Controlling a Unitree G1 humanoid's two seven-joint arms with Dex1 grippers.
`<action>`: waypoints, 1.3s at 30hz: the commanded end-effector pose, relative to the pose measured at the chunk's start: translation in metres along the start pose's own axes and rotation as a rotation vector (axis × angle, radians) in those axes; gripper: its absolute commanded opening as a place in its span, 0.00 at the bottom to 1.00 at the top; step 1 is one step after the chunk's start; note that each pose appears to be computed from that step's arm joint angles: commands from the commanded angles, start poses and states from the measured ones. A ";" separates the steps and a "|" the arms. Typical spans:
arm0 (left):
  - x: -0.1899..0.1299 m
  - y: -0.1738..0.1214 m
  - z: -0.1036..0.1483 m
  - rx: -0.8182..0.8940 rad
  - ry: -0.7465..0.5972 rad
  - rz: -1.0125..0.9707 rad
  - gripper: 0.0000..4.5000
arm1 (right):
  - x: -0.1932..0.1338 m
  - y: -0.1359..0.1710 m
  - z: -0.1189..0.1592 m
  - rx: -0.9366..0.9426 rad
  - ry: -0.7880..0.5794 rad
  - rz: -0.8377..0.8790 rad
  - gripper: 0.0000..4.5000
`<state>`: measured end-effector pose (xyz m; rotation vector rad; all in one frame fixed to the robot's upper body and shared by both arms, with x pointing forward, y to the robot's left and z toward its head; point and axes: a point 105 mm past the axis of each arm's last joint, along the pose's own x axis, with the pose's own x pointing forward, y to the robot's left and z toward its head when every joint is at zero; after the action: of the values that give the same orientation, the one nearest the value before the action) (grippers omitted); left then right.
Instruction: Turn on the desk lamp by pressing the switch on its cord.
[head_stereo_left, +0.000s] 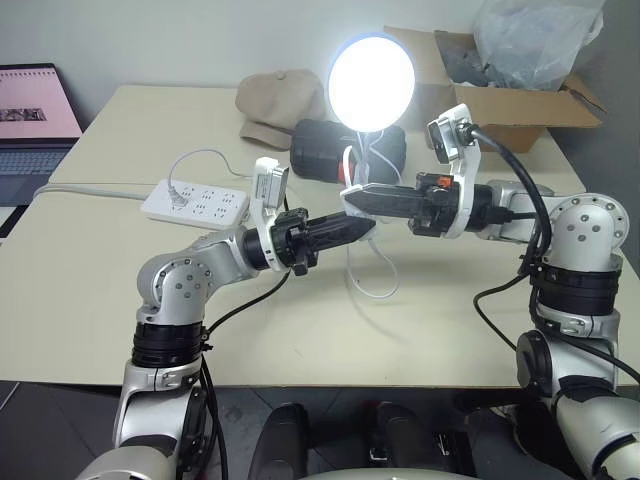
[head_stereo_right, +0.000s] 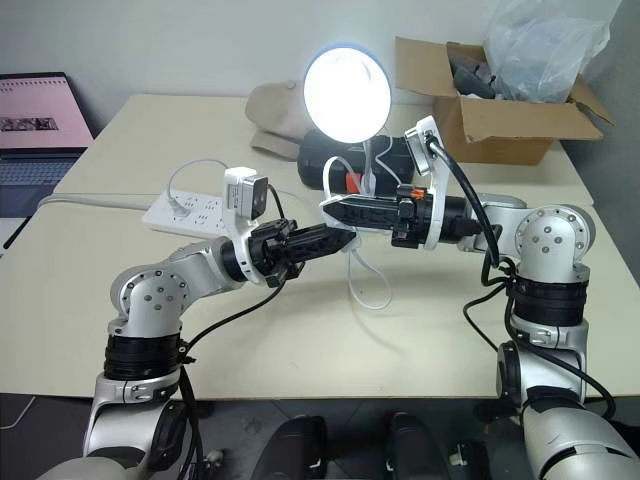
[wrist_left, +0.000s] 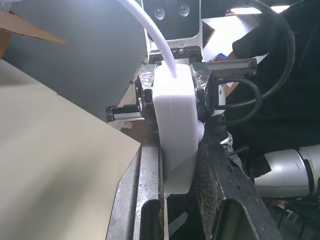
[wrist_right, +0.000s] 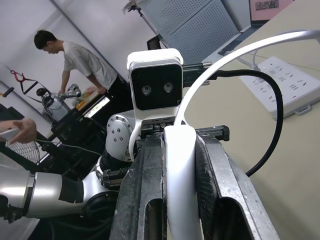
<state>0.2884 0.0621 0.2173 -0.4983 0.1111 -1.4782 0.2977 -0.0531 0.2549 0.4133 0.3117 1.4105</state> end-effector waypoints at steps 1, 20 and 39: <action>-0.001 -0.003 0.001 0.008 0.011 -0.004 0.29 | 0.003 0.012 0.008 -0.042 -0.014 0.042 0.09; -0.039 -0.010 -0.032 0.196 0.287 0.141 1.00 | -0.007 -0.062 -0.016 0.159 -0.056 -0.349 0.09; -0.066 0.002 -0.043 0.613 0.452 0.344 1.00 | -0.024 -0.155 -0.046 0.161 0.011 -0.873 0.09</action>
<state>0.2699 0.1157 0.1537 0.2933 0.1393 -1.1846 0.4033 -0.0894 0.1290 0.3623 0.5911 0.5418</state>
